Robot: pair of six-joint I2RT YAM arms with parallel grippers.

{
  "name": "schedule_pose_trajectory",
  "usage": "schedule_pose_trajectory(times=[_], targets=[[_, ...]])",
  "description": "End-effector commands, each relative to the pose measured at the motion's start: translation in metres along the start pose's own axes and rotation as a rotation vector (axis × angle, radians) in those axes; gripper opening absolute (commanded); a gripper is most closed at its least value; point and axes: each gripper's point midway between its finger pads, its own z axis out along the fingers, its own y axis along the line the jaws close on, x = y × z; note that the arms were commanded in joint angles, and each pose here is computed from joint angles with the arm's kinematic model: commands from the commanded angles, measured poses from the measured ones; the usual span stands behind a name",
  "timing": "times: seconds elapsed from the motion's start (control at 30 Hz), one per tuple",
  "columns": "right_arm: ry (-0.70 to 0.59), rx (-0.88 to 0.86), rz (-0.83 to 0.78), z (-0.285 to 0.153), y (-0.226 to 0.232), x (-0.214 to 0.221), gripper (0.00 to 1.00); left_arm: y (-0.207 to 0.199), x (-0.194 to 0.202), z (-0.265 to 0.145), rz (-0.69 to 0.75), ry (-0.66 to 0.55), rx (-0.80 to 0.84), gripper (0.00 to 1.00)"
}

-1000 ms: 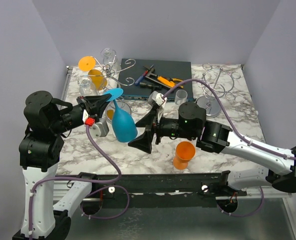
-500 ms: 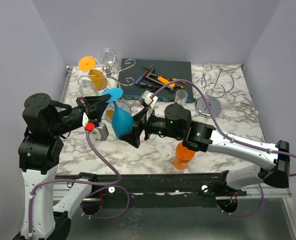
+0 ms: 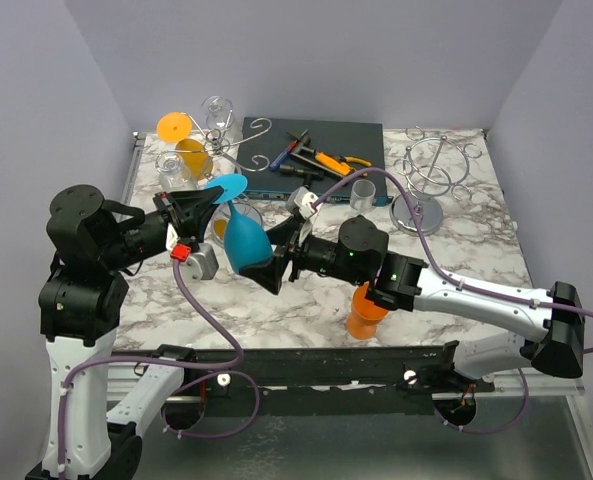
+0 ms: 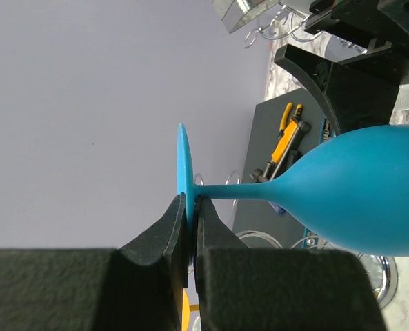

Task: Place the wine glass upside down on the wine glass rack
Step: Turn the wine glass upside down at the wine rack.

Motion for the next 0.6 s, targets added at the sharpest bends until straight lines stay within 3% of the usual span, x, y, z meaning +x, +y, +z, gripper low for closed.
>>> schedule_pose_trajectory(times=[0.0,0.1,0.57], targets=[[-0.101,-0.022,-0.069,0.002,0.003,-0.015,0.91,0.002,-0.017,0.003,-0.043,-0.082,0.022,0.01],[-0.101,0.002,-0.082,0.007,-0.002,-0.015,0.99,0.002,-0.018,0.003,-0.050,-0.085,0.023,0.01],[-0.111,-0.039,-0.054,0.024,-0.003,-0.019,0.99,-0.004,-0.022,0.005,-0.094,-0.116,0.046,0.01]])
